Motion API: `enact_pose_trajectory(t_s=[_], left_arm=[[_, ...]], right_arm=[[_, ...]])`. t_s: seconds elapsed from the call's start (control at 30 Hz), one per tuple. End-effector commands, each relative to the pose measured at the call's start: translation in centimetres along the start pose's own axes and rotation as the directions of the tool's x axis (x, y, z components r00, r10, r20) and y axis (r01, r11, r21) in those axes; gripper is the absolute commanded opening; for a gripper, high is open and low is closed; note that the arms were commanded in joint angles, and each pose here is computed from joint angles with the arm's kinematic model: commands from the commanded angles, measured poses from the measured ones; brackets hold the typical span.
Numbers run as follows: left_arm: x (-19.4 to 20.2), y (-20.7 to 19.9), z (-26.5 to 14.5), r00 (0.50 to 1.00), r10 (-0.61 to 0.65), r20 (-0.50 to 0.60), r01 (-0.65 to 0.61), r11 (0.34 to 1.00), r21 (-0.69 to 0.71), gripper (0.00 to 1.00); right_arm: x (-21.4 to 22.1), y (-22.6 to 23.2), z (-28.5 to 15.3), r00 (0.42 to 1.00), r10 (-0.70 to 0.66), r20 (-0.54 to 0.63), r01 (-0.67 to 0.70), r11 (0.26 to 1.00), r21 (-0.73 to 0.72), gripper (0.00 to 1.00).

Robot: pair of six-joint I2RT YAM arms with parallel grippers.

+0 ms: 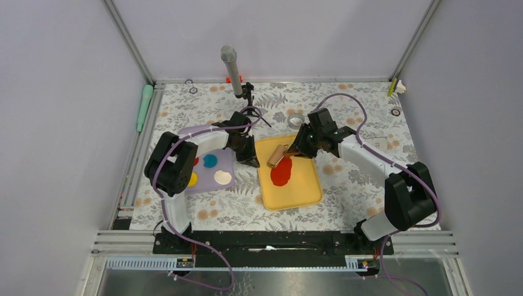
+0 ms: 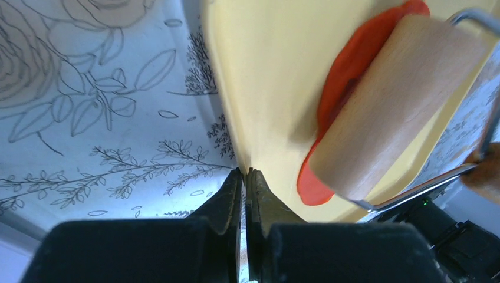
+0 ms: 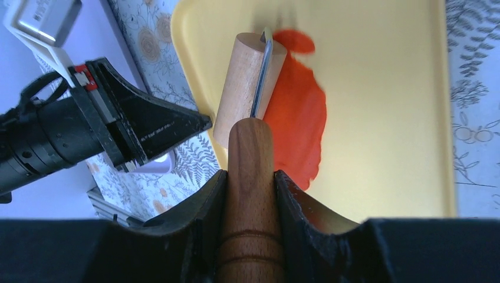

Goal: Roll out the dumpling wrappers from the dough
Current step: Flatten out the dough on the work surface.

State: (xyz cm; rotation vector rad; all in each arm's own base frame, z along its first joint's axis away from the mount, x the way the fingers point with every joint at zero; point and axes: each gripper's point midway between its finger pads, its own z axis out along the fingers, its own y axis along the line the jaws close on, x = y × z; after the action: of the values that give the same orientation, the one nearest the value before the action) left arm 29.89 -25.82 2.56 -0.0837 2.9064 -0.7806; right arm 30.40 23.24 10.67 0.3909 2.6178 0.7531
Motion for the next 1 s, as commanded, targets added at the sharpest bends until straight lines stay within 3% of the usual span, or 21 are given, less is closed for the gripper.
enact_pose_trajectory(t_s=[0.0, 0.23, 0.53, 0.97], left_arm=[[1.3, -1.3, -0.6, 0.993, 0.091, -0.071, -0.088, 0.995, 0.053, 0.00], [1.0, -1.3, -0.7, 0.994, 0.093, -0.064, -0.091, 0.995, 0.041, 0.00], [1.0, -1.0, -0.6, 0.995, 0.079, -0.062, -0.078, 0.997, 0.024, 0.00], [0.2, -0.6, -0.8, 0.999, 0.033, -0.016, -0.033, 0.999, -0.003, 0.00]], right_arm=[[-3.4, 2.9, -2.8, 0.989, -0.042, 0.143, 0.050, 0.997, -0.056, 0.00], [-3.6, 3.3, -1.0, 0.993, -0.044, 0.107, 0.050, 0.997, -0.052, 0.00], [-0.8, 1.6, -0.2, 0.999, -0.009, 0.036, 0.010, 0.999, -0.039, 0.00], [3.6, -7.1, -1.5, 0.998, -0.050, -0.036, 0.057, 0.968, 0.245, 0.00]])
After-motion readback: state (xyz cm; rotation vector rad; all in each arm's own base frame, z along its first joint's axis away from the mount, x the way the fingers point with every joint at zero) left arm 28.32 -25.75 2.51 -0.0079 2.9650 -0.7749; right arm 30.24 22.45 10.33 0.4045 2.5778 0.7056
